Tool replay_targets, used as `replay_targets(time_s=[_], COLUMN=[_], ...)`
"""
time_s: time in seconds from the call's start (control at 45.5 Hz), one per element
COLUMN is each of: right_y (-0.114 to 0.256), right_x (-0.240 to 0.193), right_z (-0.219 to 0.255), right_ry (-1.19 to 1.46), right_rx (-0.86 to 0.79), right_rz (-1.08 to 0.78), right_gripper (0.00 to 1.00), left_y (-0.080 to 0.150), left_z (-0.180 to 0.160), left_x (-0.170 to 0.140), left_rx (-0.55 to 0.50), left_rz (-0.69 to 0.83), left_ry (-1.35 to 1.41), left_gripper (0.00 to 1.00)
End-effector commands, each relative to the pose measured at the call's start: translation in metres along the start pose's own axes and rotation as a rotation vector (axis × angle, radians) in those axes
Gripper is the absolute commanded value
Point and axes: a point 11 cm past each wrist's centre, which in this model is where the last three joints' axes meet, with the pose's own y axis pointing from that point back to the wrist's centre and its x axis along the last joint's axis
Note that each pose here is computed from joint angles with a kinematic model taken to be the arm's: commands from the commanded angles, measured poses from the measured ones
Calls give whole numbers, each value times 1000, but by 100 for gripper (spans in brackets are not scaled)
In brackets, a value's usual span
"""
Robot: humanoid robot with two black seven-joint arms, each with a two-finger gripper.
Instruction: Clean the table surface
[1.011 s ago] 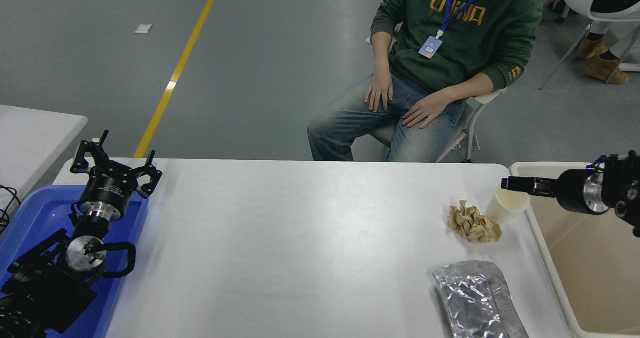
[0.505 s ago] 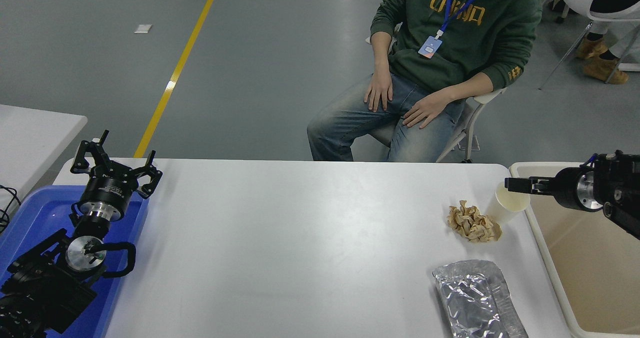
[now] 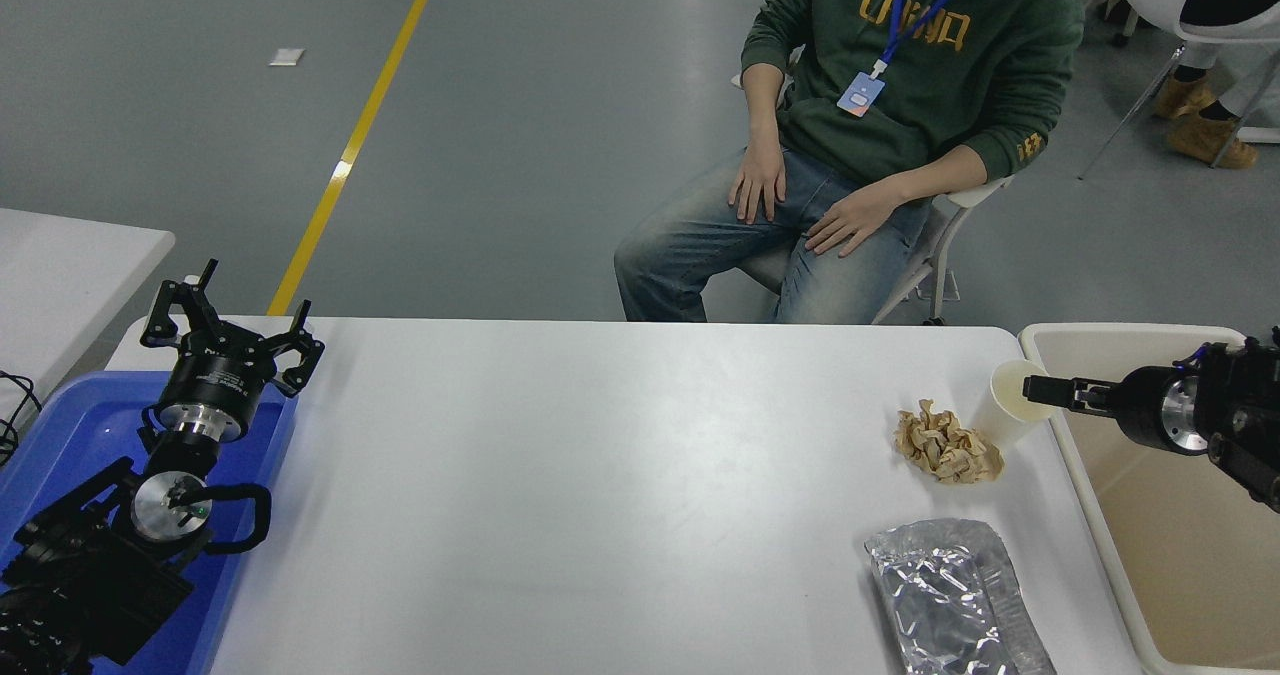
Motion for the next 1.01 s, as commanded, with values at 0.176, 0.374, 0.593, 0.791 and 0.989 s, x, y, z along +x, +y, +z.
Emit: replay_targets(time_s=[0.176, 0.374, 0.593, 0.791, 0.989], right_y=[0, -1, -1, -1, -1], right_x=[-6, -9, -7, -11, -5], right_z=[6, 4, 2, 1, -3], right_ry=[-40, -40, -40, -15, -6], right_rx=[-15, -6, 4, 20, 40], right_rz=[7, -5, -3, -24, -19], right_gripper=[65, 45, 40, 0, 0], left_y=[0, 0, 0, 0, 0], left_z=[0, 0, 0, 0, 0], left_x=[0, 0, 0, 0, 0], left_rx=[1, 1, 0, -1, 0], left_rz=[-1, -1, -1, 1, -1], left_ry=[0, 0, 1, 0, 1], left_gripper=[100, 100, 100, 100, 100])
